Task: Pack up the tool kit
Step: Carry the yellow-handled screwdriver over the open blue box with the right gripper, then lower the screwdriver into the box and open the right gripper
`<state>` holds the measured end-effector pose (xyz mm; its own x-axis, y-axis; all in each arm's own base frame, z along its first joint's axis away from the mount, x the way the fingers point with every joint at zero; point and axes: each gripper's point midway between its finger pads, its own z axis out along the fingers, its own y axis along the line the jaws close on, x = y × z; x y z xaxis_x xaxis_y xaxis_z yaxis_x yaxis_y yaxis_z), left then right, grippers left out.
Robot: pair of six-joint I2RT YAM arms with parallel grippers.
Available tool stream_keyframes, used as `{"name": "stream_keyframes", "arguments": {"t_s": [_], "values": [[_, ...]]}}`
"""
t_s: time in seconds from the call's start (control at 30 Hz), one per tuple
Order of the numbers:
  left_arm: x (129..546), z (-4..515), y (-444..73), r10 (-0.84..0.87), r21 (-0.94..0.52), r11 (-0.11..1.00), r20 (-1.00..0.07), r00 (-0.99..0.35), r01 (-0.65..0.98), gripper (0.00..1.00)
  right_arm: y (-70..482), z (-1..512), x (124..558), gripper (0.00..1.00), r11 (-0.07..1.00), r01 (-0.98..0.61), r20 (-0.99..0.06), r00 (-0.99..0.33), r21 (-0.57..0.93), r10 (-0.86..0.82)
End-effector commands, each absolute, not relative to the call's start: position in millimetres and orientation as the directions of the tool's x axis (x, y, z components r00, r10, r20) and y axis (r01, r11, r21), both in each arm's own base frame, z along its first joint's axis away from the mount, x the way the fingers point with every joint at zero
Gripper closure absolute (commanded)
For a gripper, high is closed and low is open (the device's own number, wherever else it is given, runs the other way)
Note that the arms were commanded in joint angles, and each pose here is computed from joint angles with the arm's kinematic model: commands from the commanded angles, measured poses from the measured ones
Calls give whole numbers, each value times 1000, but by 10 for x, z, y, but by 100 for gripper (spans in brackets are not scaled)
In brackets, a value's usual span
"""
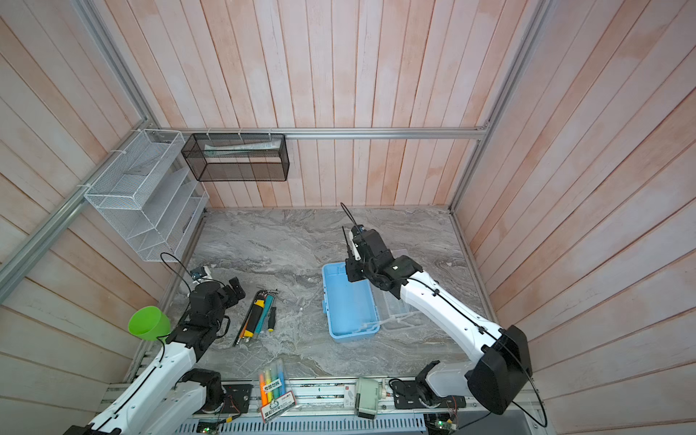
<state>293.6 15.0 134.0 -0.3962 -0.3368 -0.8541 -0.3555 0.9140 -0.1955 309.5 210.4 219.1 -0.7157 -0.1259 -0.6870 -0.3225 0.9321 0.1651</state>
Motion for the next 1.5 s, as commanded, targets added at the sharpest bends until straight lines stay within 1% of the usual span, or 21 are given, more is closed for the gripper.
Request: {"name": "stream_keyframes", "arguments": {"t_s": [0.0, 0.17, 0.27, 0.6, 0.73, 0.8, 0.9, 1.33, 1.4, 1.47], "values": [[2956, 1384, 137, -341, -208, 915, -856, -388, -345, 0, 1639, 2221, 3031, 100, 972, -229, -658, -740, 55, -137], [2958, 1387, 138, -340, -208, 915, -857, -388, -344, 0, 1200, 2113, 2953, 100, 992, -118, -612, -782, -40, -117], [2962, 1388, 134, -342, -209, 915, -856, -388, -344, 0, 1102, 2014, 2901, 100, 994, -97, -595, -796, -49, -107], [2962, 1381, 142, -341, -206, 915, -855, -390, -347, 0, 1114, 1719, 2700, 100, 995, -100, -557, -827, 14, -75], [2961, 1376, 147, -342, -206, 914, -855, -390, -350, 0, 1127, 1709, 2704, 100, 996, -90, -561, -826, 29, -58], [2963, 1381, 144, -343, -207, 914, -855, -389, -349, 0, 1132, 1635, 2694, 100, 996, -83, -542, -839, 31, -53], [2960, 1378, 146, -343, -207, 914, -855, -390, -350, 0, 1127, 1538, 2677, 100, 997, -74, -505, -861, 19, -54], [2963, 1380, 145, -342, -206, 914, -855, -390, -349, 0, 1113, 1393, 2700, 100, 997, -66, -460, -885, -35, -75], [2961, 1384, 143, -342, -207, 914, -855, -389, -348, 0, 1129, 1379, 2703, 89, 996, -75, -451, -888, -45, -87], [2961, 1384, 143, -343, -208, 914, -855, -389, -349, 0, 1118, 1379, 2716, 84, 995, -74, -447, -890, -62, -94]]}}
